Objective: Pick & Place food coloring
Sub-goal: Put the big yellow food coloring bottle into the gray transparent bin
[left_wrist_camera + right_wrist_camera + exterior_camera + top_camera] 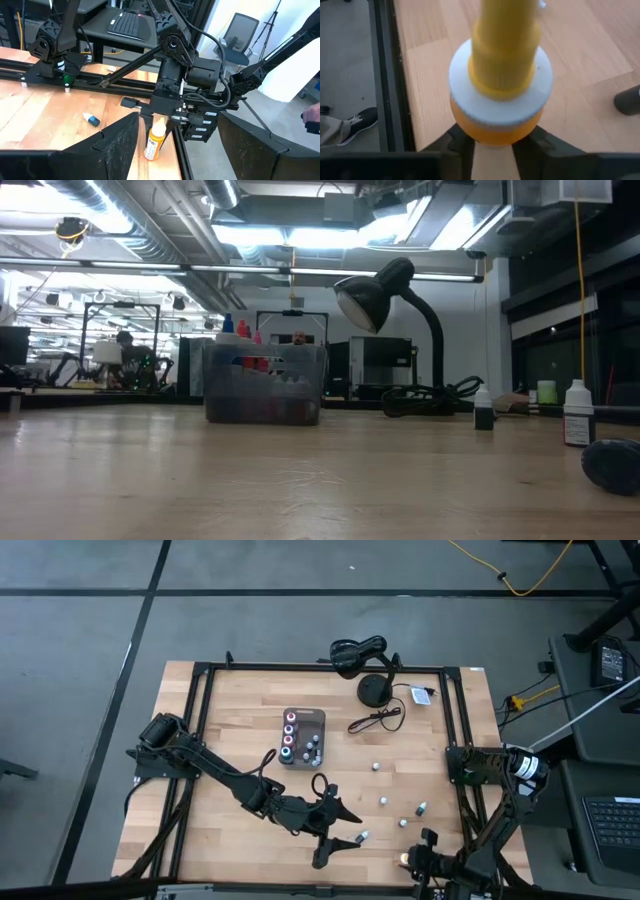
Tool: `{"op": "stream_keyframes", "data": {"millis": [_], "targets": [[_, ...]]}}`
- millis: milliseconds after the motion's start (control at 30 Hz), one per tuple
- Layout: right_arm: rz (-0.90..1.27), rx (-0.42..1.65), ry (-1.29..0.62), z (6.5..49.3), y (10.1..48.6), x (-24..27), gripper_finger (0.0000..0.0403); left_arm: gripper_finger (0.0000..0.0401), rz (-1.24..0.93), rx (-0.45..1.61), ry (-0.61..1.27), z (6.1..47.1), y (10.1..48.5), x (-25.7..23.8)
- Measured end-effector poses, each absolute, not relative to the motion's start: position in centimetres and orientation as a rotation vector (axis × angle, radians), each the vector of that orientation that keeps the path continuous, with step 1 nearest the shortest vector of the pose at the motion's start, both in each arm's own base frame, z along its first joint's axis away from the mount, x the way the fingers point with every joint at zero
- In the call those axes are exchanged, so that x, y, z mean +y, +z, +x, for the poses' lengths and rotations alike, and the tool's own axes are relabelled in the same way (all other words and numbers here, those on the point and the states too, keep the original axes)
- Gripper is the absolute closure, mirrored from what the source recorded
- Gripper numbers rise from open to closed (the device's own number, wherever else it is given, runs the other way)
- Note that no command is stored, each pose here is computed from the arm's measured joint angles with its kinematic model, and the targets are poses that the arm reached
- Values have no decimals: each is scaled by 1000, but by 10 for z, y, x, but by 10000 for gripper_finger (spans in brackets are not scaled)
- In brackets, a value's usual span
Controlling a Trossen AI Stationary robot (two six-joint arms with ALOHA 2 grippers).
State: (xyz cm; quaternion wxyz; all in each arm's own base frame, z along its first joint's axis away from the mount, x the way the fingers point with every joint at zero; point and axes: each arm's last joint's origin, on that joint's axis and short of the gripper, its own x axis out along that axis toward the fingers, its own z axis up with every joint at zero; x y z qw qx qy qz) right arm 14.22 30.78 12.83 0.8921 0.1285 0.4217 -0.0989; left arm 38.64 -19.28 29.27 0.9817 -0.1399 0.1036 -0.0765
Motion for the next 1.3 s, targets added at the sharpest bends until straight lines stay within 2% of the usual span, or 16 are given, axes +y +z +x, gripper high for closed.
{"op": "stream_keyframes", "data": {"millis": [100, 300, 667, 1000, 1300], "targets": [[271, 875, -201, 143, 133, 311, 309, 137, -293, 210, -153, 386, 293, -193], [213, 920, -192, 152, 164, 323, 292, 137, -341, 244, -180, 392, 299, -185], [99, 939, -113, 192, 237, 330, 300, 137, -200, 462, -189, 397, 337, -162], [241, 930, -137, 248, 280, 308, 298, 150, -68, 564, -221, 381, 368, -169], [294, 854, -196, 300, 311, 267, 297, 170, -52, 578, -161, 368, 373, -178]]}}
